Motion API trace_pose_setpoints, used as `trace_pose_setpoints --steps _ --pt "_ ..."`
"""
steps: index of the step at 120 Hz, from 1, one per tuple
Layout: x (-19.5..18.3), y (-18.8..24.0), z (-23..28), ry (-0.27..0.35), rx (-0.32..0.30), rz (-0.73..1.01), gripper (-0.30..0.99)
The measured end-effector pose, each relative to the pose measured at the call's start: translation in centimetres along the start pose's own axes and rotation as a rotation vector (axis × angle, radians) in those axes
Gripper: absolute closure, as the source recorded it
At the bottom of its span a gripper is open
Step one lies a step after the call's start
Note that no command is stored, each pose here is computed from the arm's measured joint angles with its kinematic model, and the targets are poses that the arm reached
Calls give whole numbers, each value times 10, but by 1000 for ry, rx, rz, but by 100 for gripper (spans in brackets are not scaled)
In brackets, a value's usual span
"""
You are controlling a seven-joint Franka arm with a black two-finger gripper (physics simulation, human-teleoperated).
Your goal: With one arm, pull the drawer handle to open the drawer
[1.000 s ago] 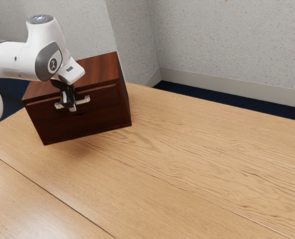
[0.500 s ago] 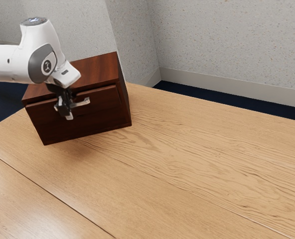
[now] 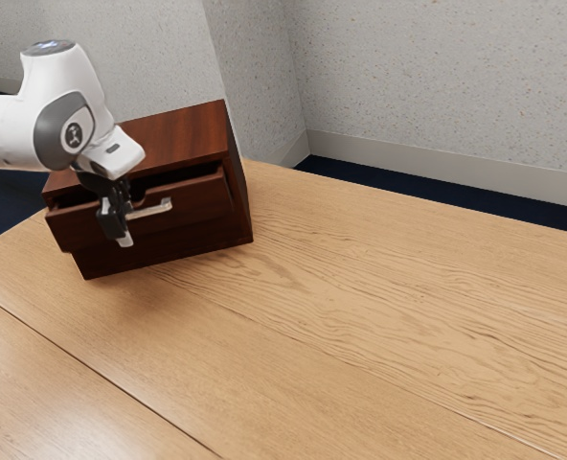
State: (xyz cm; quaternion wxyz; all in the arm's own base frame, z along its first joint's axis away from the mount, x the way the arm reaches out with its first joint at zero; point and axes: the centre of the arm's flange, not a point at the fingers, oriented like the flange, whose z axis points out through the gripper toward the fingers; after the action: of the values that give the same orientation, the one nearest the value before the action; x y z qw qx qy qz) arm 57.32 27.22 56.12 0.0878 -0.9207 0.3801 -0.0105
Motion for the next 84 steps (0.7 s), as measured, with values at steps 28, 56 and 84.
trace_pose_setpoints --steps 28,56,84 --pt "-1 18 -7 17 -12 -11 23" --pt "1 43 -11 28 -30 -15 18" --pt "0 77 -21 48 -40 -14 21"
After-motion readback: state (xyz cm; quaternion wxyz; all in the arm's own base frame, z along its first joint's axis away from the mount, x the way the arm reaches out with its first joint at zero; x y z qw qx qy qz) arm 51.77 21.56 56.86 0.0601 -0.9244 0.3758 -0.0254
